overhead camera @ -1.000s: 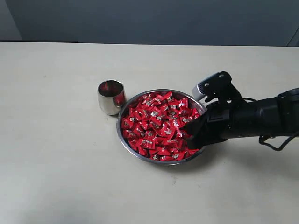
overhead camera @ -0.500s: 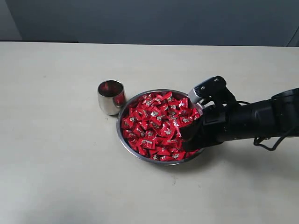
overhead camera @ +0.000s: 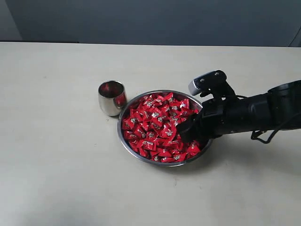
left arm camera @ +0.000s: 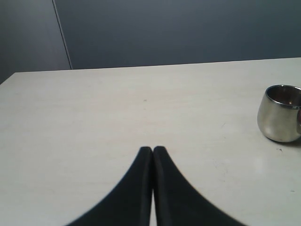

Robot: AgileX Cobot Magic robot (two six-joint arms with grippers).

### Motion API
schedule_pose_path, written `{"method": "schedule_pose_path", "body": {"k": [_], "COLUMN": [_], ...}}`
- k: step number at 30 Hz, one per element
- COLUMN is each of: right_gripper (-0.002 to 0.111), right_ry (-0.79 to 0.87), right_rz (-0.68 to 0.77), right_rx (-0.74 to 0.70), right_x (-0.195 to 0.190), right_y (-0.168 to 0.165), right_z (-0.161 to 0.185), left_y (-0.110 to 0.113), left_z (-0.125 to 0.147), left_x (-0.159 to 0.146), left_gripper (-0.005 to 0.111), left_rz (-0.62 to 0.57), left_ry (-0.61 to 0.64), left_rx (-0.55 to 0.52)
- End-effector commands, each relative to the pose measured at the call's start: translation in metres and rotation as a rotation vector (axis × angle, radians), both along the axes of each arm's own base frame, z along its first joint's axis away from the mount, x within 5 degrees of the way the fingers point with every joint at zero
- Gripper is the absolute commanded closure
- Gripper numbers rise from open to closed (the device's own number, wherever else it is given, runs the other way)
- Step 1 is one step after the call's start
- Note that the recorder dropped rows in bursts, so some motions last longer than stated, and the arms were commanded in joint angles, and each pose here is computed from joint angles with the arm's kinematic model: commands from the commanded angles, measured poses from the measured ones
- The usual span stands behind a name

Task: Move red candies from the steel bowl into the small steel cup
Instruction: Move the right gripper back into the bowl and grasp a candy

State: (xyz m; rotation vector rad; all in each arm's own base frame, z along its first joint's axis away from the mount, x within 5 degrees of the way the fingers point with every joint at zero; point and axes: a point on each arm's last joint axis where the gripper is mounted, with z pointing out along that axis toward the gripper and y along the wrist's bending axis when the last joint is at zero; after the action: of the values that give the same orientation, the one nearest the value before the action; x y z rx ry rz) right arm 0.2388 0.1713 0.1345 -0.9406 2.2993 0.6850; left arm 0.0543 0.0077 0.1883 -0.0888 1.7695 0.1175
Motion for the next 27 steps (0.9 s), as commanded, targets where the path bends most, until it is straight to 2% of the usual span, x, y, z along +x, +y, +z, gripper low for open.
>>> {"method": "schedule_pose_path", "body": {"k": [1, 25, 27], "right_gripper": [0.072, 0.072, 0.074], "right_ry": [0.030, 0.072, 0.072], "right_rz": [-0.008, 0.004, 0.004], "right_rx": [-0.005, -0.006, -0.006], "right_x": [0.004, 0.008, 0.008], "right_y": [0.002, 0.006, 0.006], "right_z": [-0.009, -0.023, -0.023], "left_y": [0.000, 0.000, 0.000], "left_z": [-0.001, -0.001, -0.001], "left_x": [0.000, 0.000, 0.000], "left_gripper": [0.106, 0.106, 0.106], "left_rz": [0.001, 0.001, 0.001], "left_ry": [-0.003, -0.003, -0.003], "left_rx": [-0.004, -0.004, -0.004]}}
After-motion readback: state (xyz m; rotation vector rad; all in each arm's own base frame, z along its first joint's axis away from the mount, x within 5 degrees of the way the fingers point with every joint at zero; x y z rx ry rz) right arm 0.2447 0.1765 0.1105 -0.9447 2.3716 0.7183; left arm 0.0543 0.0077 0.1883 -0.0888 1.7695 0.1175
